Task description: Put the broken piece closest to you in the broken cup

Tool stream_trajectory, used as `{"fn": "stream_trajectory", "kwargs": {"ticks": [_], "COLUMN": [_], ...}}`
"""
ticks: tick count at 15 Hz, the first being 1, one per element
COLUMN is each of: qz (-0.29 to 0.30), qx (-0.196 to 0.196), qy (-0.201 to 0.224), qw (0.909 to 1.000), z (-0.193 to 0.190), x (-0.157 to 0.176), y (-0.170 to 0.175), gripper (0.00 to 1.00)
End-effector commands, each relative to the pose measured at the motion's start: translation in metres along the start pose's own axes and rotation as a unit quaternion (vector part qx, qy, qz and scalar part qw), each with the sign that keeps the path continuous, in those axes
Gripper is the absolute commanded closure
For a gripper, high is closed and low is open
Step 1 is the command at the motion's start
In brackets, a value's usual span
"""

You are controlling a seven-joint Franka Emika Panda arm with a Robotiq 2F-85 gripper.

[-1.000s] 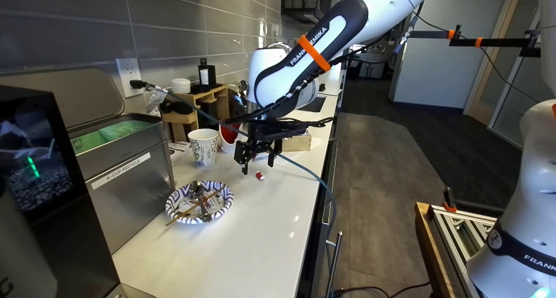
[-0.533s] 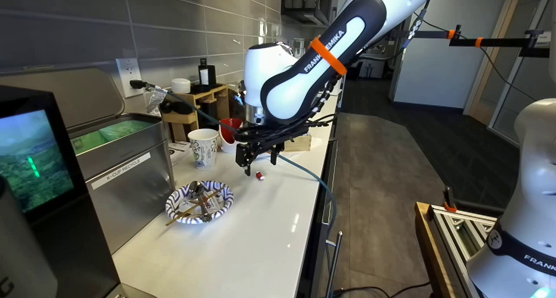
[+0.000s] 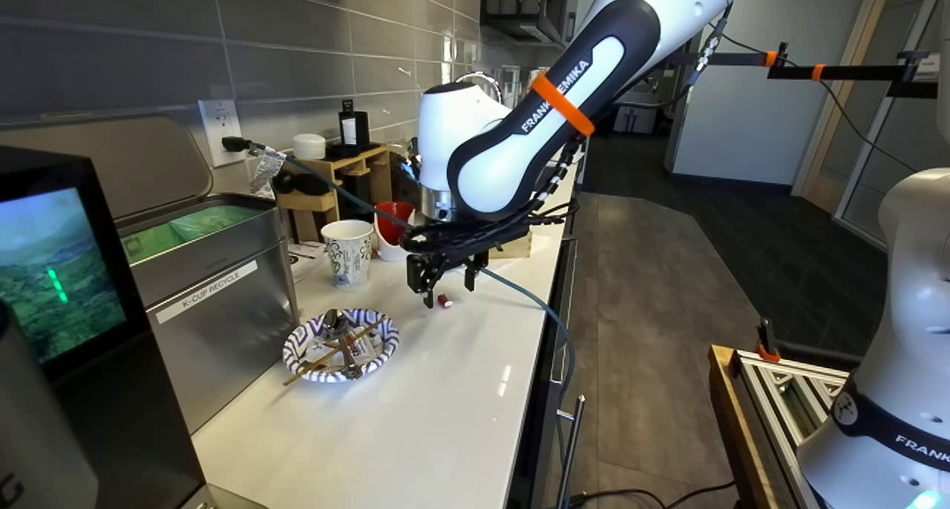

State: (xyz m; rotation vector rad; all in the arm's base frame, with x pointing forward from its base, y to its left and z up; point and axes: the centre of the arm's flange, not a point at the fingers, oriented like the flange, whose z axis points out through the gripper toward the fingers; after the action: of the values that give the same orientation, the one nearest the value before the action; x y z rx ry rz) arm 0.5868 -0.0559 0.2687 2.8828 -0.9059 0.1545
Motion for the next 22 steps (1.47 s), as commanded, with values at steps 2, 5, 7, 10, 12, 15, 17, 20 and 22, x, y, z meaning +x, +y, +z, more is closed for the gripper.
{"fn": "stream_trajectory", "kwargs": {"ticks": [2,5,7,10,12,15,17,20,22], "qz": [0.016,0.016,0.016,0.015,0.011,0.005,-0.006,-0.054,-0.092], "qx": [0.023,0.034,0.04,0.051,0.056,0.049,0.051,0.062,0.075], "qy": [-0.023,-0.031,-0.035,-0.031,-0.028,-0.028,-0.026,-0.022,-0.035], "qw": [0.9993,0.9988,0.9985,0.9981,0.998,0.9984,0.9983,0.9964,0.9923], "z": [0.012,0.015,0.016,0.014,0.014,0.002,-0.017,-0.058,-0.083], "x": [0.009,0.01,0.01,0.011,0.012,0.008,-0.001,-0.019,-0.028], "y": [0.003,0.004,0.005,0.005,0.004,0.004,0.006,0.021,0.034], "gripper": [0.2,0.49,0.64,0.88,1.0,0.95,0.95,0.95,0.95]}}
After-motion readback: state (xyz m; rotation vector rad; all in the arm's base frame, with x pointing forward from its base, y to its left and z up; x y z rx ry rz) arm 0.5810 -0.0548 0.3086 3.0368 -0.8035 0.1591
